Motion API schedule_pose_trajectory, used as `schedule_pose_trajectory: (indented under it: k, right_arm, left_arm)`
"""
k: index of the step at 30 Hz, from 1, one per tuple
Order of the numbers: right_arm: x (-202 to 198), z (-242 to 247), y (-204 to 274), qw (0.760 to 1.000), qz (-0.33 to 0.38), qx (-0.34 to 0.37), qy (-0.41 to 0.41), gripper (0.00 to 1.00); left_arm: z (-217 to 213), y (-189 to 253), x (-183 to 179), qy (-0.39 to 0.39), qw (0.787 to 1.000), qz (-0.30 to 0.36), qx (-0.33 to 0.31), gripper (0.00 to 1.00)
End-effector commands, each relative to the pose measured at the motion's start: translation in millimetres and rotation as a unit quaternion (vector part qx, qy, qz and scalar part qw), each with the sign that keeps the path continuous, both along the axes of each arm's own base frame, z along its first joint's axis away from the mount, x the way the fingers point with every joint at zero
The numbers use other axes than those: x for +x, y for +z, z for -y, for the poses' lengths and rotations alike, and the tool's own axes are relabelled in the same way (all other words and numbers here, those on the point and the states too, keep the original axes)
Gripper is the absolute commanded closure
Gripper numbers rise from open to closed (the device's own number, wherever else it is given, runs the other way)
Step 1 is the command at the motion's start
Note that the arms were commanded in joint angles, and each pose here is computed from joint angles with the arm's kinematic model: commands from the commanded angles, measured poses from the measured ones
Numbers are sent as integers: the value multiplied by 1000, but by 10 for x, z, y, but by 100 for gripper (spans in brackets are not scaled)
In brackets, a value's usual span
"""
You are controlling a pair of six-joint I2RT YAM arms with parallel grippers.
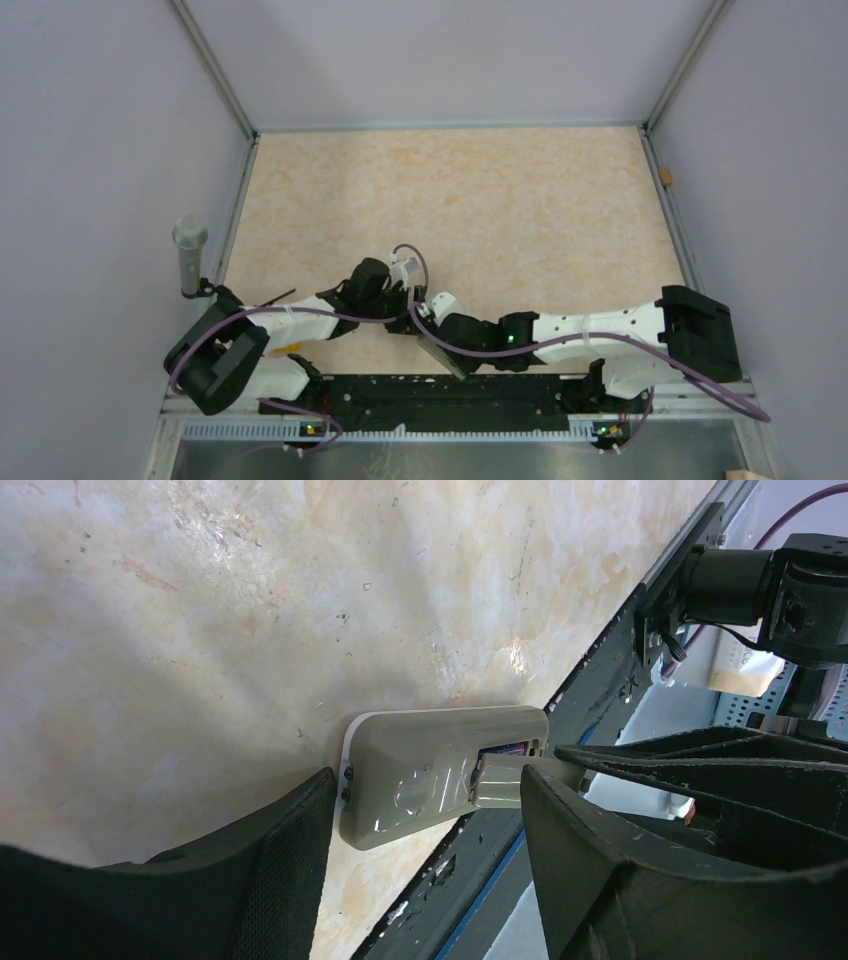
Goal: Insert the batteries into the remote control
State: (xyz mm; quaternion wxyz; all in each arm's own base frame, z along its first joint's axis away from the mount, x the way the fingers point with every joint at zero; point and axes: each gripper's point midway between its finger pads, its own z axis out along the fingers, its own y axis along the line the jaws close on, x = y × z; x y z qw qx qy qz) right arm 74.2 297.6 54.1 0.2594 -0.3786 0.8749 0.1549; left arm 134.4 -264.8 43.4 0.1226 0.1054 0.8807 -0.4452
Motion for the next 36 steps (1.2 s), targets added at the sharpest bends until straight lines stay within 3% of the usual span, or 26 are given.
schedule_pose_trajectory:
  k: [1,36]
  right_arm:
    - [48,-10,-3,1000,1,2,-8,100]
    - [61,-93,-80,1000,0,8,-1,100]
  left_arm:
    - [57,85,33,-8,1000,16,-14,31]
    - [88,130,34,-13,1000,15,-20,31]
